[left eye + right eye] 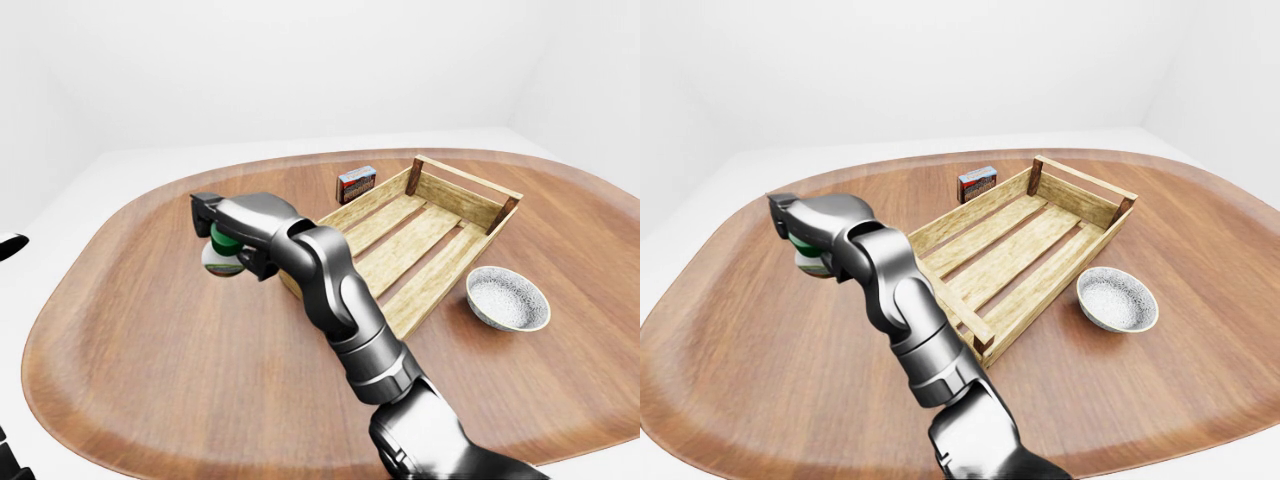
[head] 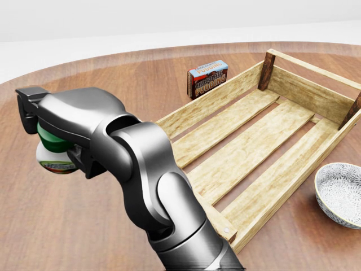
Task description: Pick up the salad dressing and put it in the tray.
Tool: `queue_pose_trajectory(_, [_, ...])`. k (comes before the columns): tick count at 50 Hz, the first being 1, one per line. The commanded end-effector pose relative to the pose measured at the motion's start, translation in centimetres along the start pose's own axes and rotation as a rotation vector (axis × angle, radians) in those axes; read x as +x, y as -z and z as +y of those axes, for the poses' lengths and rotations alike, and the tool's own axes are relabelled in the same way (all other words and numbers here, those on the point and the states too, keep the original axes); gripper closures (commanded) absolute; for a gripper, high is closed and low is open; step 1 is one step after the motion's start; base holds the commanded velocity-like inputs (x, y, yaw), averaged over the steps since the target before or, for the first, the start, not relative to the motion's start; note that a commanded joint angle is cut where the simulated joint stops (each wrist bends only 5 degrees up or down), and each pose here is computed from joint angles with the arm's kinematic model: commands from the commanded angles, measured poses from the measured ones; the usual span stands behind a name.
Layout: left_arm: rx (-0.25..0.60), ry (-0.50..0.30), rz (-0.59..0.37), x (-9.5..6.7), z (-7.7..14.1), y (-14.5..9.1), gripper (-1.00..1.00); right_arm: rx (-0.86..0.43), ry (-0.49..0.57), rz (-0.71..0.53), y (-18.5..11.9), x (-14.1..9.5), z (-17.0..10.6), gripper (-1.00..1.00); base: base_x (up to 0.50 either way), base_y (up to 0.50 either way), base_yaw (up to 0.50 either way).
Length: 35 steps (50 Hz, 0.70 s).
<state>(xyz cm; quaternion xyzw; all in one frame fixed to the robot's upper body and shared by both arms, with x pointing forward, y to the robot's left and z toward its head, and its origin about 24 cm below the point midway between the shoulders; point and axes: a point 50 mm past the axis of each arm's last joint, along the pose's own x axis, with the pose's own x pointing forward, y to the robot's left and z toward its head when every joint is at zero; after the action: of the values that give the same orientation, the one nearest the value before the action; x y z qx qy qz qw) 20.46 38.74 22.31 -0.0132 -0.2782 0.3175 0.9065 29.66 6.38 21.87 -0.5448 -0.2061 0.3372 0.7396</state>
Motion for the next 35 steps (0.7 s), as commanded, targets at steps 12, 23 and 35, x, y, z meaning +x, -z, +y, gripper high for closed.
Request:
queue_pose_trajectory(12, [0.004,0.006,0.013,-0.1,-0.1,0.4,-1.0,-0.058,0.162,-0.068,0.3,-0.5,-11.3,0.98,0.0,0.0,0.0])
queue_pose_trajectory(23, [0.005,0.004,0.015,0.0,-0.1,0.4,-1.0,-0.042,0.146,0.067,5.0,-1.5,-11.4,0.98,0.0,0.0,0.0])
queue_pose_trajectory(35, [0.007,0.004,0.014,0.0,-0.1,0.4,-1.0,0.055,0.093,0.24,11.2,-2.6,-11.6,0.98,0.0,0.0,0.0])
